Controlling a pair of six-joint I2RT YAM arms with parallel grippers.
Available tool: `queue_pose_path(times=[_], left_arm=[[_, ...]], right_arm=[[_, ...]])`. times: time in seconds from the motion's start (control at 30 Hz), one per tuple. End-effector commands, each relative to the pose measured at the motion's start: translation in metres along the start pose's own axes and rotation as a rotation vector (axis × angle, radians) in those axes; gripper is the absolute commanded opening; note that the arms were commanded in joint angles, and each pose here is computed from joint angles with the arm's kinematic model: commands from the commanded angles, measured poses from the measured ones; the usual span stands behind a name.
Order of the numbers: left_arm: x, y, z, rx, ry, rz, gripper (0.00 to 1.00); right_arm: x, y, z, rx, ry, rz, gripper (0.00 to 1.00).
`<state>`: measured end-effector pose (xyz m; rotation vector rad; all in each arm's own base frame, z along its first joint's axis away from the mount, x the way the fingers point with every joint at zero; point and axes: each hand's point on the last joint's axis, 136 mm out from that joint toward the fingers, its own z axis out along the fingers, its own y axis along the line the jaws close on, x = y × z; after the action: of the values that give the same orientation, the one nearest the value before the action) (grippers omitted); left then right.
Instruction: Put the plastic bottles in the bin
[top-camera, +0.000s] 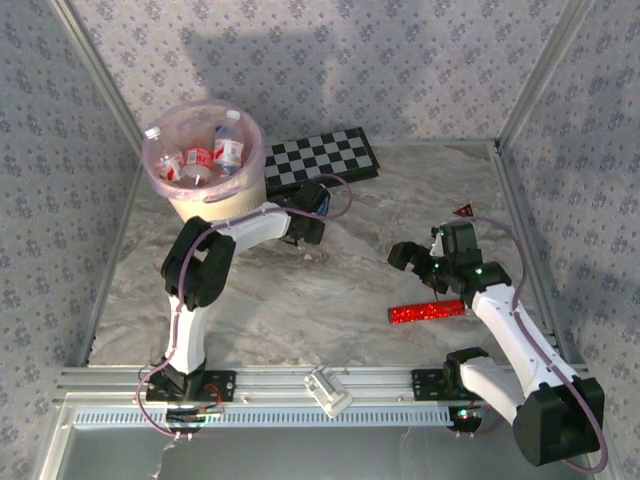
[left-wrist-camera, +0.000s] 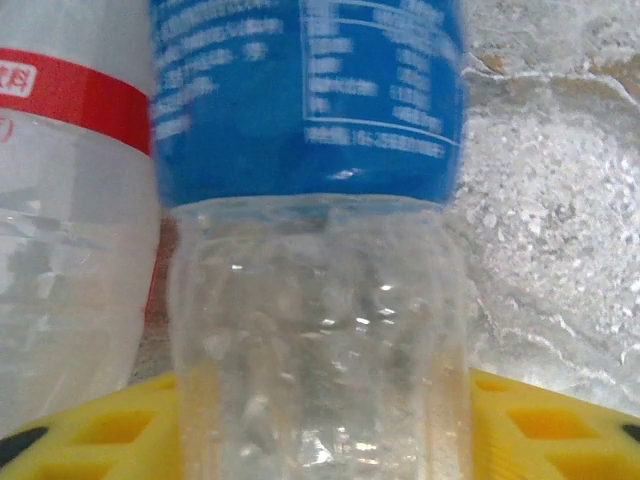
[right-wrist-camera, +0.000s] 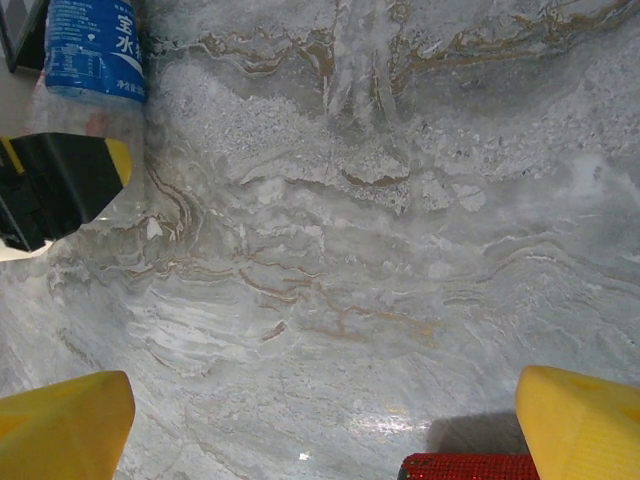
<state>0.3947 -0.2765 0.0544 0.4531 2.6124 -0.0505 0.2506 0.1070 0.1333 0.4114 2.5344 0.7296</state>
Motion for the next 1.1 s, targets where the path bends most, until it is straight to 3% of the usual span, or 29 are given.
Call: queue_pose_path(times=[0.0, 0.13, 0.27, 0.47, 0.73, 0.93, 1.07], left_arm=[[-0.019, -0.017, -0.05, 0.039, -0.084, 0.046, 0.51], [-0.019, -0.034, -0.094, 0.162, -0.153, 0.056, 0.44], [-0.006, -0.06, -0.133, 0.41, -0.223, 0.046, 0.38], [0.014, -0.082, -0.166, 0.605, -0.287, 0.069, 0.35], [0.022, -0.096, -0.197, 0.708, -0.398, 0.121, 0.35], [0.023, -0.079, -0.208, 0.641, -0.451, 0.126, 0.35], [0.025, -0.076, -0.215, 0.645, -0.475, 0.136, 0.35]], right_arm=[[-0.014, 0.014, -0.005, -0.022, -0.026, -0.017, 1.0], [-0.03, 0.047, -0.013, -0.15, -0.051, -0.097, 1.0], [-0.043, 0.099, -0.026, -0.378, -0.063, -0.154, 1.0], [-0.055, 0.146, -0.035, -0.49, -0.076, -0.251, 1.0], [-0.061, 0.176, -0.014, -0.479, -0.012, -0.323, 1.0], [-0.073, 0.176, 0.004, -0.407, 0.004, -0.313, 1.0], [-0.079, 0.197, 0.003, -0.458, 0.007, -0.332, 0.98]])
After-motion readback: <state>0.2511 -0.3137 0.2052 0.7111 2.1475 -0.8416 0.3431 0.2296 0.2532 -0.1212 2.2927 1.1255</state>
